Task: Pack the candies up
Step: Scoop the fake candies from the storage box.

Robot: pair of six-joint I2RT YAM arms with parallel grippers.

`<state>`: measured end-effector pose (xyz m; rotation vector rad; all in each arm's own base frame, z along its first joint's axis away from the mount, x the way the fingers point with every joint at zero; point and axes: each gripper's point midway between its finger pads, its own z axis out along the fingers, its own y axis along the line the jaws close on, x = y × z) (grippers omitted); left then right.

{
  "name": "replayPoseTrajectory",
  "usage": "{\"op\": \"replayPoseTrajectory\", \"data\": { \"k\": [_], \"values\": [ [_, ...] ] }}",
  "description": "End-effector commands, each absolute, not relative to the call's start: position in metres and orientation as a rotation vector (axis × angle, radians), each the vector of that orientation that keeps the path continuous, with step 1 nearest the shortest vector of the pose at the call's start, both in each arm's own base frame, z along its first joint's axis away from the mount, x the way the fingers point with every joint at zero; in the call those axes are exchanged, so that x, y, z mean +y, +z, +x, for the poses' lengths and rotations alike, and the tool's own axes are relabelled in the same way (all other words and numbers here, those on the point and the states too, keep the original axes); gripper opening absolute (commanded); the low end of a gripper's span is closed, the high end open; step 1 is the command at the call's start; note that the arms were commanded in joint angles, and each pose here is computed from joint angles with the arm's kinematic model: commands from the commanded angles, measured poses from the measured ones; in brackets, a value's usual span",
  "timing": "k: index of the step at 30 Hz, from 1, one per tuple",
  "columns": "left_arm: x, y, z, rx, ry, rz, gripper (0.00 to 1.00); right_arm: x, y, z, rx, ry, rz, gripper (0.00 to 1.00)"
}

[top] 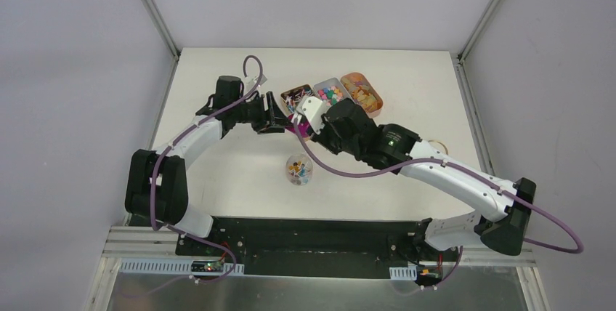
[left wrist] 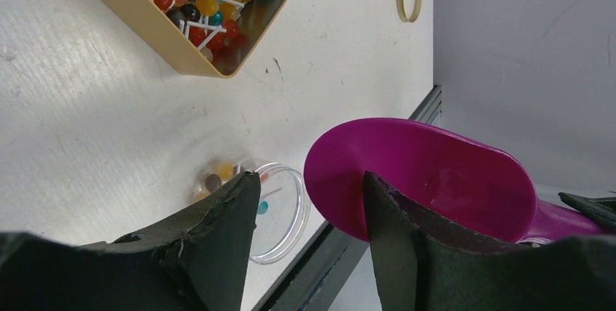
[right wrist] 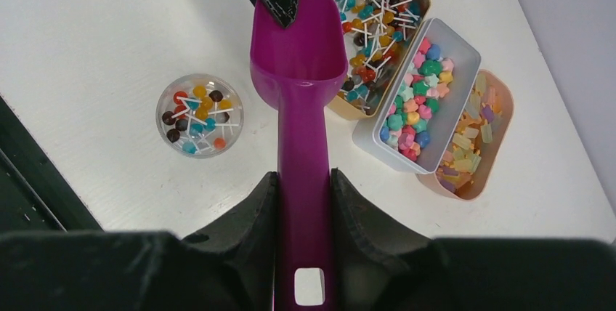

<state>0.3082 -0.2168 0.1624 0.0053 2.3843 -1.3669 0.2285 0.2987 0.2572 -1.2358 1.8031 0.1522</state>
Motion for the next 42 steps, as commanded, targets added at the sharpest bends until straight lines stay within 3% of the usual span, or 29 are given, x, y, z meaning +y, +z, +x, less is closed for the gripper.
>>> {"op": "replayPoseTrajectory", "data": {
  "k": [1,6,14,16,17,31,35,42],
  "values": [
    [-0.218,0.174,0.324,2.337,-1.321,0.016,0.56,0.307,0.314,0.250,1.664,0.297,-1.013,0.00],
    [-0.209,0.189,0.339,2.299,-1.231,0.012,0.68,0.301,0.300,0.260,1.722,0.270,-0.981,0.00],
    [-0.171,0.215,0.370,2.264,-0.883,-0.040,0.81,0.288,0.270,0.283,1.894,0.206,-0.949,0.00],
    [-0.162,0.222,0.372,2.243,-0.821,-0.054,0.96,0.285,0.264,0.291,1.932,0.181,-0.937,0.00],
    [-0.158,0.225,0.372,2.233,-0.792,-0.060,0.99,0.284,0.261,0.295,1.952,0.171,-0.932,0.00],
    [-0.098,0.206,0.360,2.226,-0.401,-0.188,0.99,0.285,0.214,0.335,2.230,0.000,-0.910,0.00],
    [-0.098,0.210,0.376,2.233,-0.462,-0.262,0.98,0.291,0.205,0.339,2.262,-0.015,-0.926,0.00],
    [-0.107,0.230,0.428,2.189,-0.652,-0.351,0.86,0.302,0.197,0.341,2.282,0.009,-0.967,0.00]
  ]
}}
